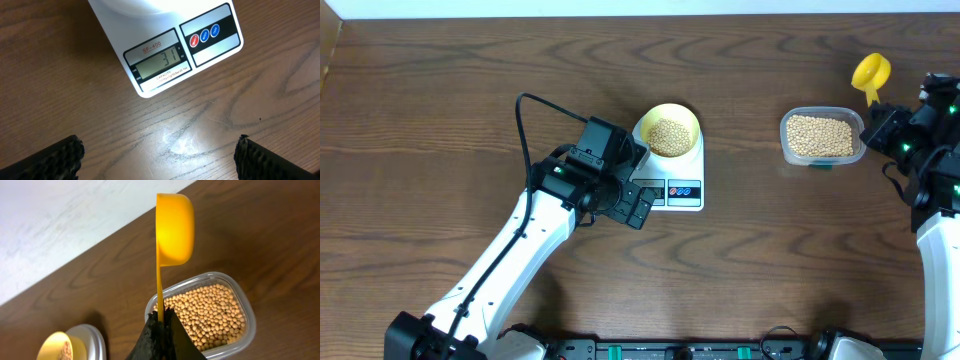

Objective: Scoop item into bowl and weigh 50g on scale
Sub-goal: 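Return the empty scoop with the right gripper to the soybean tub, then dip the scoop into the soybeans again with the right gripper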

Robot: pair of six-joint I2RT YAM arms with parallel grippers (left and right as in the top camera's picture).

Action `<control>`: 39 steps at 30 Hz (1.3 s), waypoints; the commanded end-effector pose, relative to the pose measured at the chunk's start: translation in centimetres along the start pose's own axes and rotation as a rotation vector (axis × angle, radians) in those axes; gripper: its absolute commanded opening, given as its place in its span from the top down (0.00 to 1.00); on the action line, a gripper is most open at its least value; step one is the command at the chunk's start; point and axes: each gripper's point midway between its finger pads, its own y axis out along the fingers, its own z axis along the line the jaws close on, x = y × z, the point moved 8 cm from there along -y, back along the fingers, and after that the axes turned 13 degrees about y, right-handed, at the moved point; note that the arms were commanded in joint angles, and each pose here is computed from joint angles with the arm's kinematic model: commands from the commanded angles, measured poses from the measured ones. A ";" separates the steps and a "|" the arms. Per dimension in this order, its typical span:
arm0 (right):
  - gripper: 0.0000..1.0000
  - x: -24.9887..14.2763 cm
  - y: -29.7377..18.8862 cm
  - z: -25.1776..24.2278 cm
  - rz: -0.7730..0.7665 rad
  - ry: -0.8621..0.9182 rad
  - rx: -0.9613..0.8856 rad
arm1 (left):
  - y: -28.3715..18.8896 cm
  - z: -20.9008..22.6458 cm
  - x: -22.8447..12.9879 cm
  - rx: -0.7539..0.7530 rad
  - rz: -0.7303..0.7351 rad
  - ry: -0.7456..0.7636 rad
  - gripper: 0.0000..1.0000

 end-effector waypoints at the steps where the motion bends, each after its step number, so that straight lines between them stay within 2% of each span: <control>1: 0.99 0.4 -0.1 -0.3 -0.035 0.123 -0.039 | 0.4 0.1 -0.3 0.005 0.019 0.011 0.02; 10: 0.99 1.5 -0.2 0.0 -0.108 0.126 -0.031 | 0.4 0.1 -0.3 0.005 0.019 0.011 0.02; 15: 0.99 -1.2 -0.3 -1.7 0.063 -0.181 -0.131 | 0.4 0.1 -0.3 0.005 0.019 0.011 0.02; 20: 0.99 -2.7 -0.5 -2.6 0.173 -0.324 -0.165 | 0.4 0.1 -0.3 0.005 0.019 0.011 0.02; 25: 0.99 -3.0 0.3 -3.1 0.205 -0.342 -0.173 | 0.4 0.1 -0.3 0.005 0.019 0.011 0.02; 30: 0.99 -4.6 2.5 -4.1 0.332 -0.298 -0.119 | 0.4 0.1 -0.3 0.005 0.019 0.011 0.02; 39: 0.99 -5.7 3.9 -5.0 0.401 -0.309 -0.142 | 0.4 0.1 -0.3 0.005 0.019 0.011 0.02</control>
